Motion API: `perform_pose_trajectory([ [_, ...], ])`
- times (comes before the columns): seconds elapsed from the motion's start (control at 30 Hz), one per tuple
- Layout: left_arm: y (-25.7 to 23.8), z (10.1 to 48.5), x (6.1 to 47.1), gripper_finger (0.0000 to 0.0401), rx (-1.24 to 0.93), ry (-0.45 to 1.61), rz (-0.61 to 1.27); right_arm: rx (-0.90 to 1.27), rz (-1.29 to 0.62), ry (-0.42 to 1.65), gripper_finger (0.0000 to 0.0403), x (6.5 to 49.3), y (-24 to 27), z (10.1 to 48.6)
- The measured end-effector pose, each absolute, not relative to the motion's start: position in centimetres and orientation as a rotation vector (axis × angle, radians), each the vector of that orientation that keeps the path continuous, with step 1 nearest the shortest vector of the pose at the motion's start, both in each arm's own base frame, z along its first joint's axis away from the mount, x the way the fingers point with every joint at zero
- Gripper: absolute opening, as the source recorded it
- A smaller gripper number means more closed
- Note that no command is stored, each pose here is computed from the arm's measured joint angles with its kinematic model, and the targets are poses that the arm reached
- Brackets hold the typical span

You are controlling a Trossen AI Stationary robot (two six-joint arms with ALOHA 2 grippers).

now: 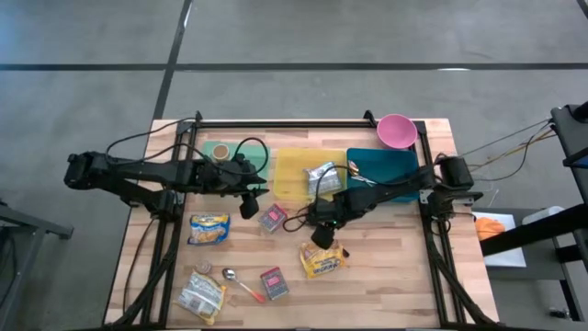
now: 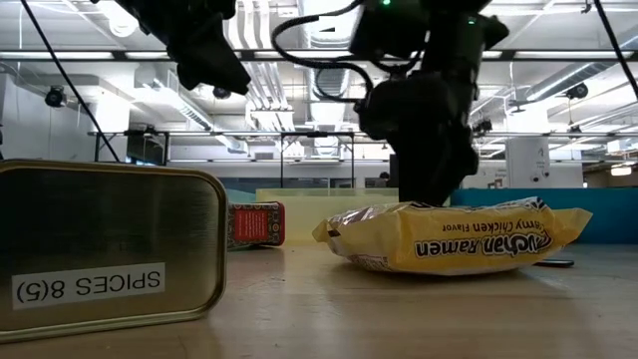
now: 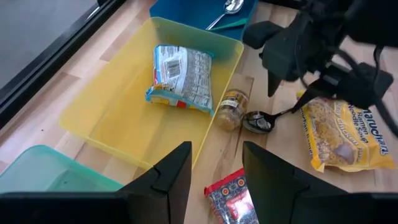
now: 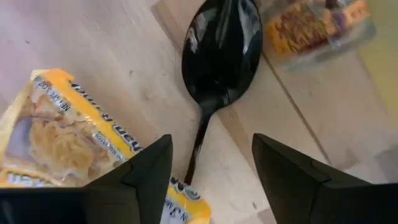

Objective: Pick & Place Food Item
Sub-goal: Put the black spoon into the blue bin

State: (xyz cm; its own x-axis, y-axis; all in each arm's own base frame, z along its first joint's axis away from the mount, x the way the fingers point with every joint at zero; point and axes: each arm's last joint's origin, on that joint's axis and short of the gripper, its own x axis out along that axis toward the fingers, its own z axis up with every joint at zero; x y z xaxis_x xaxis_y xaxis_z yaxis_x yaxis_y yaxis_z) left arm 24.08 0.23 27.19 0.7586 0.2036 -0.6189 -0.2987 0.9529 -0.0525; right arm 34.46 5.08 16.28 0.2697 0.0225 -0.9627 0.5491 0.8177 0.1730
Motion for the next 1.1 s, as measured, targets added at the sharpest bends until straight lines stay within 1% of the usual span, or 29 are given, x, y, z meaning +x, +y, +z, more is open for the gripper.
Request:
perform_pose_trajectory([
  [0.1, 0.2, 27.2, 24.1, 0.0149, -0.151, 0.657, 0.275, 0.508, -0.412, 1.331, 0.0202, 35.0, 5.1, 15.4],
  [0.3, 0.2, 27.0, 23.9, 0.0149, -0.148, 0.679, 0.277, 0.485, -0.440, 1.397, 0.0200, 36.4, 5.4, 13.6],
  [0.53, 0.2, 27.0, 23.9, 0.0149, -0.149, 0.681, 0.277, 0.403, -0.499, 1.463, 0.0194, 37.3, 6.1, 12.9],
  [0.6, 0.2, 27.0, 23.9, 0.0149, -0.149, 0.681, 0.277, 0.384, -0.505, 1.455, 0.0176, 37.4, 6.4, 12.9],
  [0.67, 0.2, 27.0, 23.9, 0.0149, -0.149, 0.681, 0.277, 0.377, -0.505, 1.451, 0.0144, 37.5, 6.6, 12.8],
  [0.83, 0.2, 27.0, 23.9, 0.0149, -0.149, 0.681, 0.277, 0.364, -0.500, 1.437, 0.0031, 37.5, 6.9, 12.8],
  [0.87, 0.2, 27.0, 23.9, 0.0149, -0.149, 0.681, 0.277, 0.355, -0.497, 1.437, 0.0022, 37.5, 6.9, 12.8],
  [0.97, 0.2, 27.0, 23.9, 0.0149, -0.149, 0.681, 0.277, 0.348, -0.495, 1.438, 0.0014, 37.5, 7.0, 12.9],
  [1.1, 0.2, 27.0, 23.9, 0.0149, -0.149, 0.682, 0.277, 0.324, -0.494, 1.421, 0.0011, 37.4, 7.3, 13.4],
])
